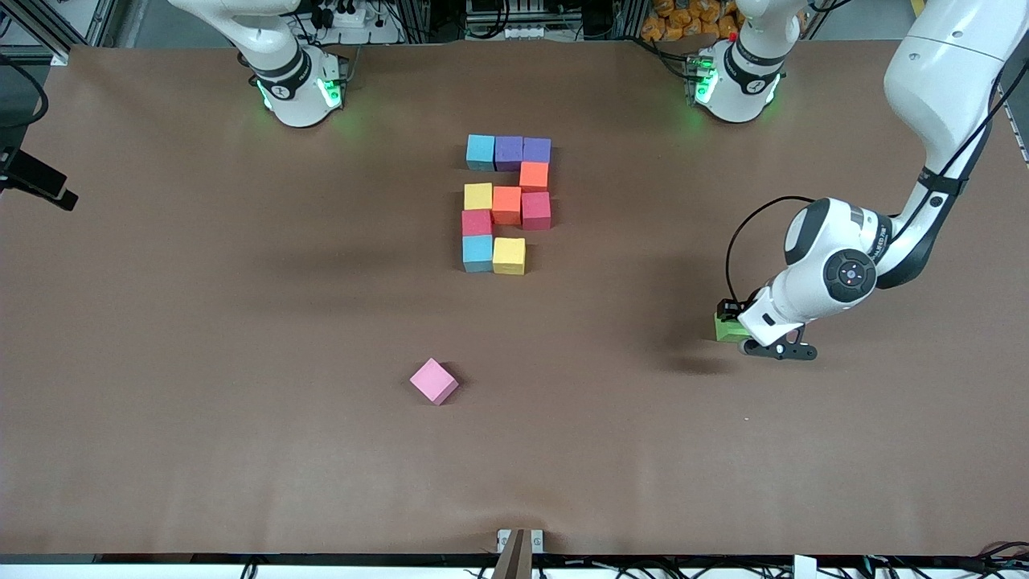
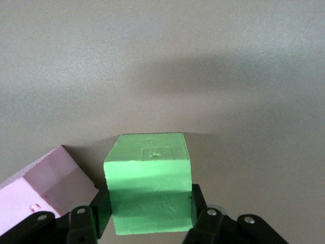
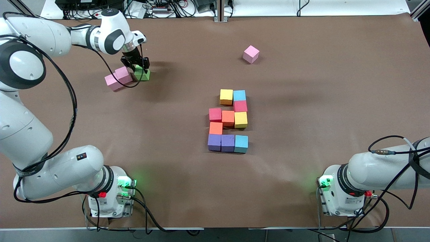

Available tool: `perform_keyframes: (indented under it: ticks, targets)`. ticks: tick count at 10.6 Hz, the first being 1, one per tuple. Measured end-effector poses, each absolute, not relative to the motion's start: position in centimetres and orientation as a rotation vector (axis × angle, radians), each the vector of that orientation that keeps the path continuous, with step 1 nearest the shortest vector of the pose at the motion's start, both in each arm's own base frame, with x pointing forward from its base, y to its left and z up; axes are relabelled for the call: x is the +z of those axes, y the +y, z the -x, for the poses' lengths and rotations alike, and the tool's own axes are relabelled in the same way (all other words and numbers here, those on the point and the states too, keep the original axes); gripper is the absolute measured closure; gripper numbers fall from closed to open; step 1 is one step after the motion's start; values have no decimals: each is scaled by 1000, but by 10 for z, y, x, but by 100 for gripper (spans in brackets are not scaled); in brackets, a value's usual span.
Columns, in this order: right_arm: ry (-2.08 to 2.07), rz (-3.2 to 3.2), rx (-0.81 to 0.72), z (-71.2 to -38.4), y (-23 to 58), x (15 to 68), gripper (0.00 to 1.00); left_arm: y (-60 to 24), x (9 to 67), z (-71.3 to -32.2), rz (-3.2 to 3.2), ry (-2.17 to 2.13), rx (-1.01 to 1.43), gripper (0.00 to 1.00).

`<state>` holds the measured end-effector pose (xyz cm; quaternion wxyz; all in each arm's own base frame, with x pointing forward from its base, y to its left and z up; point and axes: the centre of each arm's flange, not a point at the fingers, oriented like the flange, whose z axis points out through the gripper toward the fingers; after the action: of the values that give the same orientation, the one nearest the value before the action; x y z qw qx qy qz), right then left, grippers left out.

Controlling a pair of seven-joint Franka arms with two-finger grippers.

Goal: Form number 2 with 11 blocks
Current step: 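Close the left gripper on the green block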

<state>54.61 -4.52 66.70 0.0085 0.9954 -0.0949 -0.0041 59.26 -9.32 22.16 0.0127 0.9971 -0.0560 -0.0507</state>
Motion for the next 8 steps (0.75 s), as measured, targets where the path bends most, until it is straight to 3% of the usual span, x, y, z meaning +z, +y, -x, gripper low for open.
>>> perform_keyframes:
  ticks: [5, 8]
  targets:
    - [-297, -3110, -13, -546, -45, 667, 0, -95, 223, -594, -3107, -178, -152, 32]
    - [-297, -3110, -13, -546, -45, 667, 0, -96, 223, -595, -3106, -178, -149, 42]
